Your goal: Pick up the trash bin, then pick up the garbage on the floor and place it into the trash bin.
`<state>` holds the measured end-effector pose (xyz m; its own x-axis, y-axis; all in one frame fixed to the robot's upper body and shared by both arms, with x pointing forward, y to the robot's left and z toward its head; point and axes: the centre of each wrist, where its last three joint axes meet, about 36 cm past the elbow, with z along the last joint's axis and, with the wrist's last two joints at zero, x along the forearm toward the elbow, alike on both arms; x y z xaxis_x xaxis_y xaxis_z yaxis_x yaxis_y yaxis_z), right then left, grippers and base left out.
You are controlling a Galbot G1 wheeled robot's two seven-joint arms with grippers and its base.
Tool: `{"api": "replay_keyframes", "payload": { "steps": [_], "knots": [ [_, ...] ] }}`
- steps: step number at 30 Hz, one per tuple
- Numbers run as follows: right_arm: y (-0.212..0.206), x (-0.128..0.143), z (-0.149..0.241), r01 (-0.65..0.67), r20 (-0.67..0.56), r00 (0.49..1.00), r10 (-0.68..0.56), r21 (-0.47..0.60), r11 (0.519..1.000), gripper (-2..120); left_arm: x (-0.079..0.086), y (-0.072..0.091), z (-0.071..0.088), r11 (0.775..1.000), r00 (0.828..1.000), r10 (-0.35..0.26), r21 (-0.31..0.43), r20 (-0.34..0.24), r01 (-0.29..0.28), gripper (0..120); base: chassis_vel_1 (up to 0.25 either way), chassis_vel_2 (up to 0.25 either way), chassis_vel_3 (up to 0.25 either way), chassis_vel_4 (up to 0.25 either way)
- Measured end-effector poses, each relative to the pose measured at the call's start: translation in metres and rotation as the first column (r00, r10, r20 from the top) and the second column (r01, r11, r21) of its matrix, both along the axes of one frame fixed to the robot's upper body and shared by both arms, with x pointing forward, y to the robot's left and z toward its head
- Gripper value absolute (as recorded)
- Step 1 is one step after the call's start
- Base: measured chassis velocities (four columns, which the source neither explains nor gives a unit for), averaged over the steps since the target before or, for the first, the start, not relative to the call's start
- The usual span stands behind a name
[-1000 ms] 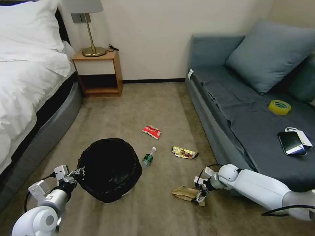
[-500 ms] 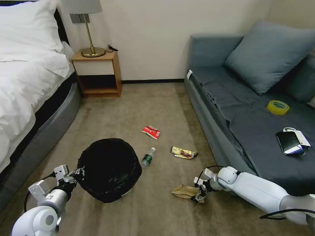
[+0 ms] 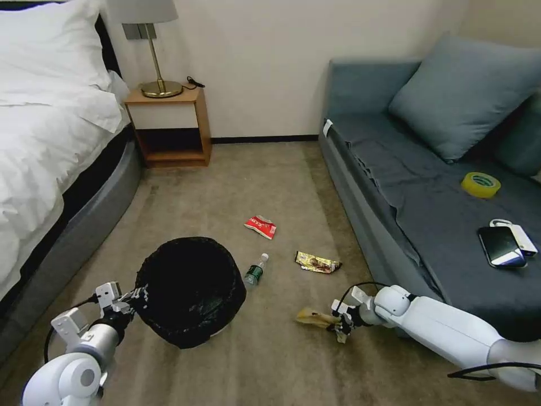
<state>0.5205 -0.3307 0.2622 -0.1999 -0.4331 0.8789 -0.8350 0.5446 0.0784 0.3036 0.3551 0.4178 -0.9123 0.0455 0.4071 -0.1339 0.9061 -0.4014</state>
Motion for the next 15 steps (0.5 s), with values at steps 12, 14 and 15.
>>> {"api": "replay_keyframes", "payload": {
  "steps": [12, 14, 15],
  "knots": [
    [0.029, 0.031, 0.116, 0.066, 0.306, 0.940, -0.150, 0.269, 0.961, 0, 0.007, -0.008, 0.001, 0.999, 0.999, -0.041, 0.005, -0.022, 0.041, 4, 0.000, 0.000, 0.000, 0.000],
    [0.033, 0.032, 0.131, 0.067, 0.333, 0.927, -0.172, 0.303, 0.951, 0, 0.009, -0.010, 0.001, 0.999, 0.999, -0.047, 0.004, -0.026, 0.047, 4, 0.000, 0.000, 0.000, 0.000],
    [0.038, 0.031, 0.144, 0.072, 0.359, 0.912, -0.198, 0.336, 0.939, 0, 0.010, -0.013, 0.001, 0.999, 0.998, -0.054, 0.000, -0.031, 0.054, 4, 0.000, 0.000, 0.000, 0.000]
  ]
}}
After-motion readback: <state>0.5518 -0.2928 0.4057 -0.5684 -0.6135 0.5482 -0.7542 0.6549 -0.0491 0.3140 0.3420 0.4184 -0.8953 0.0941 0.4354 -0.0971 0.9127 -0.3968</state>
